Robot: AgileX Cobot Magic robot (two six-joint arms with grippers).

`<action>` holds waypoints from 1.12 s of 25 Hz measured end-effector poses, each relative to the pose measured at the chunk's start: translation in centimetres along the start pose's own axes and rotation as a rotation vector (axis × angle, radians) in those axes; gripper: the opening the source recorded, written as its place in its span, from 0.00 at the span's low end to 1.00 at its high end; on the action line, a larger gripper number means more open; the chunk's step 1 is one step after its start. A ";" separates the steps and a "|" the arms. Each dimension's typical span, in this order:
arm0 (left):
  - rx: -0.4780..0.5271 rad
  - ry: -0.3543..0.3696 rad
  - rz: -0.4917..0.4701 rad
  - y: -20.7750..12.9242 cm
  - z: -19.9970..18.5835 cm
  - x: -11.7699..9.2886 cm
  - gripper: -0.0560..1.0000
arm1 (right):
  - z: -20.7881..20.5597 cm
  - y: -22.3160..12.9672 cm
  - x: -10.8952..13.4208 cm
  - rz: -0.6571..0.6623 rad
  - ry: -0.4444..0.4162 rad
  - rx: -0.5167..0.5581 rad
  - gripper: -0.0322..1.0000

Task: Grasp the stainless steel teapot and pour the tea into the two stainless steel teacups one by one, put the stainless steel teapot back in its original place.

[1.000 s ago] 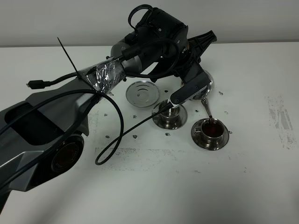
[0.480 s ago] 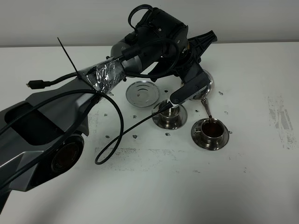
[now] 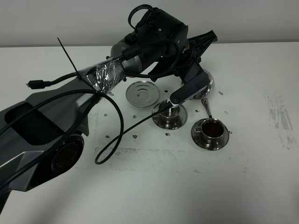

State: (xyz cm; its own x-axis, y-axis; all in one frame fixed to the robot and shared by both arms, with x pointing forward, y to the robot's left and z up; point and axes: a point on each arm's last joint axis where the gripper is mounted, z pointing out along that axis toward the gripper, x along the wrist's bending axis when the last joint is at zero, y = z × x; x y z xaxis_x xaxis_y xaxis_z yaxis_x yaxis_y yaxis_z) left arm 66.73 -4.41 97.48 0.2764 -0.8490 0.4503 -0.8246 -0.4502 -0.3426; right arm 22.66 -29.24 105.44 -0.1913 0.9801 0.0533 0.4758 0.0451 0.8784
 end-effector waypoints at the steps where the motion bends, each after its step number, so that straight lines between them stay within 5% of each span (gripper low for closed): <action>1: 0.000 0.000 0.000 0.0 0.0 0.0 0.23 | 0.0 0.0 0.0 0.000 0.000 0.000 0.47; 15: -0.011 0.008 -0.026 0.1 0.0 0.1 0.23 | 0.0 0.0 0.0 0.000 0.000 0.000 0.47; 28: -0.055 -0.010 -0.269 -0.5 -0.6 -0.3 0.23 | 0.0 0.0 0.0 0.000 0.000 0.000 0.47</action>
State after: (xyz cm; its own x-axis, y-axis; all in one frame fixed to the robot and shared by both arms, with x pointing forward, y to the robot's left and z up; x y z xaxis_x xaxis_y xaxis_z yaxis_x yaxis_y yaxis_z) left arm 66.74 -3.73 97.97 0.4939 -0.7038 0.5106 -0.7463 -0.6444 -0.1664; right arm 22.66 -29.24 105.44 -0.1913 0.9801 0.0533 0.4758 0.0451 0.8784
